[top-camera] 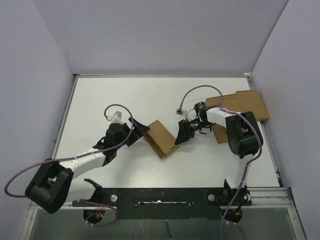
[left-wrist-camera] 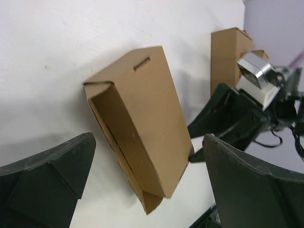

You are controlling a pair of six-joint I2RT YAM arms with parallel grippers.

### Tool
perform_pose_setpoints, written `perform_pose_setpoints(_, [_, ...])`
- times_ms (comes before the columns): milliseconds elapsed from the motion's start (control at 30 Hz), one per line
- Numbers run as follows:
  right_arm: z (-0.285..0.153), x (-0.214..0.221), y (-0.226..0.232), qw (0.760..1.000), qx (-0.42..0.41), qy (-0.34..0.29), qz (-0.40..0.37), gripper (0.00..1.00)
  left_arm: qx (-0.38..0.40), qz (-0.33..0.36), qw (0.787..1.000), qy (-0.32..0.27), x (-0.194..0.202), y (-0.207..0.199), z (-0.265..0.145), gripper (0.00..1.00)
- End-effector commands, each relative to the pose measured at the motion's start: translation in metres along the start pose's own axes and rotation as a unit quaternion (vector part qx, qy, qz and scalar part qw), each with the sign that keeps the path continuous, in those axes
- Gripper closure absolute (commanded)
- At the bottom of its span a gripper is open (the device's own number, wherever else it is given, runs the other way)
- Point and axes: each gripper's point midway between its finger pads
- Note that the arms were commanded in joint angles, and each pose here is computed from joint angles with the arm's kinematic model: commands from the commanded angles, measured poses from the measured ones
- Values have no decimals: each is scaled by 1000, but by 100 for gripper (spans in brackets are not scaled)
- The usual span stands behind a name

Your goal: Fold the paper box

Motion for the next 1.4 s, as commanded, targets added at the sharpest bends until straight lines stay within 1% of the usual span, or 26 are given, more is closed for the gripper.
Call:
perform_pose_setpoints(0, [1,-8,-2,1000,3,-3,-21,56,59,32,998,4,11,-8,-28,2])
perform_pose_setpoints(100, [1,-9,-2,1000,2,-4,-22,56,90,15,996,14,26,-10,-42,2])
perform_pose_setpoints(233, [0,-10,-1,1000,0,-6,-22,56,89,0,996,28,57,-14,-55,2])
perform_pose_setpoints(333, [0,-10,-1,1000,-1,-6,-22,56,82,-8,996,23,82,-20,-61,3])
perform_pose_setpoints(433, [1,-9,-1,1000,-2,-6,-21,56,73,-27,997,2,96,-21,-60,3])
perform_pose_setpoints(533, [1,-9,-1,1000,-2,-5,-20,56,62,-55,997,-9,102,-22,-53,7])
perform_pose_setpoints(667, [1,-9,-1,1000,-2,-5,-20,56,51,-79,996,-2,113,-24,-38,13])
perform_pose_setpoints(833, [2,-9,-1,1000,-3,-5,-19,56,51,-87,995,-4,120,-28,-24,21])
perform_pose_setpoints(967, [3,-8,-1,1000,-4,-4,-20,56,45,-91,995,0,125,-27,-17,23])
perform_pose_setpoints(1167, [3,-8,0,1000,-5,-2,-21,56,39,-100,994,13,132,-30,-11,30])
perform_pose_setpoints(1233, [3,-8,0,1000,-5,-2,-21,56,35,-103,994,19,135,-30,-10,31])
perform_pose_setpoints(1300, [4,-9,0,1000,-5,-2,-21,56,32,-107,993,23,136,-30,-10,37])
perform_pose_setpoints(1367, [4,-8,0,1000,-6,-1,-21,56,28,-111,993,25,137,-29,-10,39])
Point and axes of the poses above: each gripper's point midway between its finger pads, its own z axis out along the fingers, its own y axis along the line the jaws close on, x = y × z, and after that the axes turned 2 degrees about -z, right-handed
